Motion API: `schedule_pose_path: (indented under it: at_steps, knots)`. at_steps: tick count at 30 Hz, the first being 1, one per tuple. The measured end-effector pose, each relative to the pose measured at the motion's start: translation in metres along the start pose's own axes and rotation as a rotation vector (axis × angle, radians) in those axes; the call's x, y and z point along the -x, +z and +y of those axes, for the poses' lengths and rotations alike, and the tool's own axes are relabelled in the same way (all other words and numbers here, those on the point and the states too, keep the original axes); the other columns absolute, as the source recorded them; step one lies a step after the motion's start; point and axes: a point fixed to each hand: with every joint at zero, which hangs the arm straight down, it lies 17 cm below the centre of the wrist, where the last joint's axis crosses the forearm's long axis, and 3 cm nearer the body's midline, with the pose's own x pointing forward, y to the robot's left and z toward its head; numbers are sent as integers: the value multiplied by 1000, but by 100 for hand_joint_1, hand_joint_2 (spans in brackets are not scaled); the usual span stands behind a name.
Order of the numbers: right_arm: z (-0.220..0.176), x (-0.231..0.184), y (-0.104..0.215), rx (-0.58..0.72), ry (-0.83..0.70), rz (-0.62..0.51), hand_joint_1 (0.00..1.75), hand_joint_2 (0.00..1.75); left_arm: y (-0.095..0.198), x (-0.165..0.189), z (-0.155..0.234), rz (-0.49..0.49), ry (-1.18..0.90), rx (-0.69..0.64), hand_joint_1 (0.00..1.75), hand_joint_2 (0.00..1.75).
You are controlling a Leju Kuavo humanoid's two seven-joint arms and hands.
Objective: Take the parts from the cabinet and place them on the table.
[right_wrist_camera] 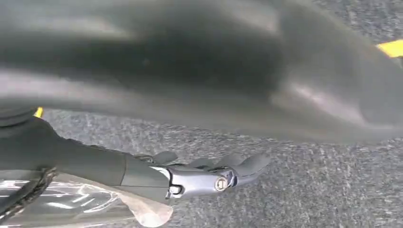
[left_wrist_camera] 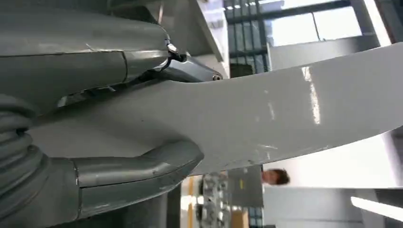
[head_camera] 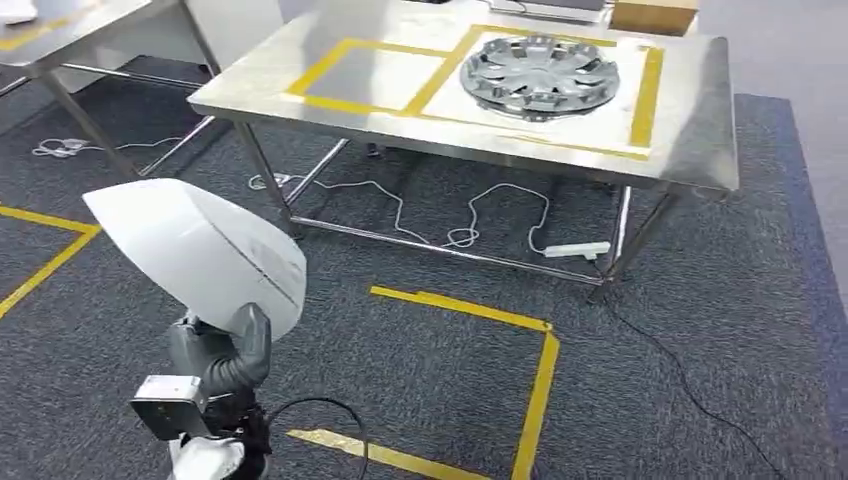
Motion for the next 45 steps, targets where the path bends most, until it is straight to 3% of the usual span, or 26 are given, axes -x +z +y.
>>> schedule_pose_path:
  at_steps: [7,21,45]
  knots:
    - [4,-2,0,-21,-14,9,0,0,-20,-26,17,-74,21,-58,175,175]
    - [16,-16,1,-106,-2,-69,0,0,-27,-35,17,-107,35,-51,175,175]
    - [21,-3,2,-153,51,-21,0,0,-22,-33,20,-95,26,-60,175,175]
